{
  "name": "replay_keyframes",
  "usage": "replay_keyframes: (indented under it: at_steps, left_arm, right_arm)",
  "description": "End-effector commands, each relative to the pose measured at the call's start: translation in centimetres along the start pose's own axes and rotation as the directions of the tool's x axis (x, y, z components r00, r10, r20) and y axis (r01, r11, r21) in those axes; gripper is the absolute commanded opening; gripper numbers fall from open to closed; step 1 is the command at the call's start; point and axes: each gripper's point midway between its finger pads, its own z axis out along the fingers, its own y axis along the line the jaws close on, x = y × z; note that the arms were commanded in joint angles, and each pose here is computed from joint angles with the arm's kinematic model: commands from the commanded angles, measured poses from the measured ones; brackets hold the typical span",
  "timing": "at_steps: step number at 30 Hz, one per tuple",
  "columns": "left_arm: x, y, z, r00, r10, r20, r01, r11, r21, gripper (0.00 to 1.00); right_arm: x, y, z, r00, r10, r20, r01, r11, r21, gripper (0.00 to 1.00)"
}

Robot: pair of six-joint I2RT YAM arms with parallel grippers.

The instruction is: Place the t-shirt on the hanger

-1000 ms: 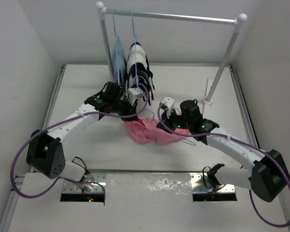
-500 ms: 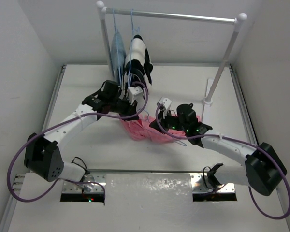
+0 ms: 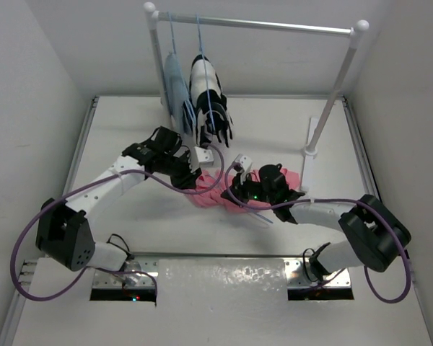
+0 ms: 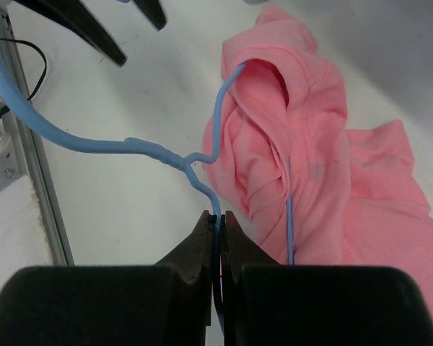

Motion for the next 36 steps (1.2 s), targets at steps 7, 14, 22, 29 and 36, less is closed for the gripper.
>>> replay_keyframes:
  at_steps: [7,14,22,29,36]
  left_arm:
    - [7.1,-2.0,-1.0,0.941,0.315,-0.127,-0.314,0.949,0.029,0.16]
    - [6.0,5.7,-1.9,0.940,0.324,-0.106,-0.337,0.835,-0.435,0.56]
    - [1.6,10.9,-0.3,0.861,0.502,-0.076,-0.476,0.745,-0.468,0.62]
    - [1.5,9.2,3.2,0.741,0.671,-0.009,-0.653,0.717,-0.244,0.63]
    - [2.0,8.7,6.0,0.662,0.750,0.002,-0.746,0.659,-0.094,0.66]
  right_arm:
    - [1.8,-0.2,0.1,1.000,0.019,-0.024,-0.019,1.000,0.003,0.00]
    - [2.5,0.3,-0.3,0.998,-0.005,-0.068,0.003,1.000,-0.024,0.00]
    - [2.5,0.7,-0.4,0.997,-0.009,-0.074,0.006,0.999,-0.045,0.00]
    - [1.9,1.0,-0.6,0.998,-0.014,-0.058,0.011,0.999,-0.053,0.00]
    - [1.0,1.4,-0.3,0.999,-0.010,-0.052,0.006,0.997,-0.076,0.00]
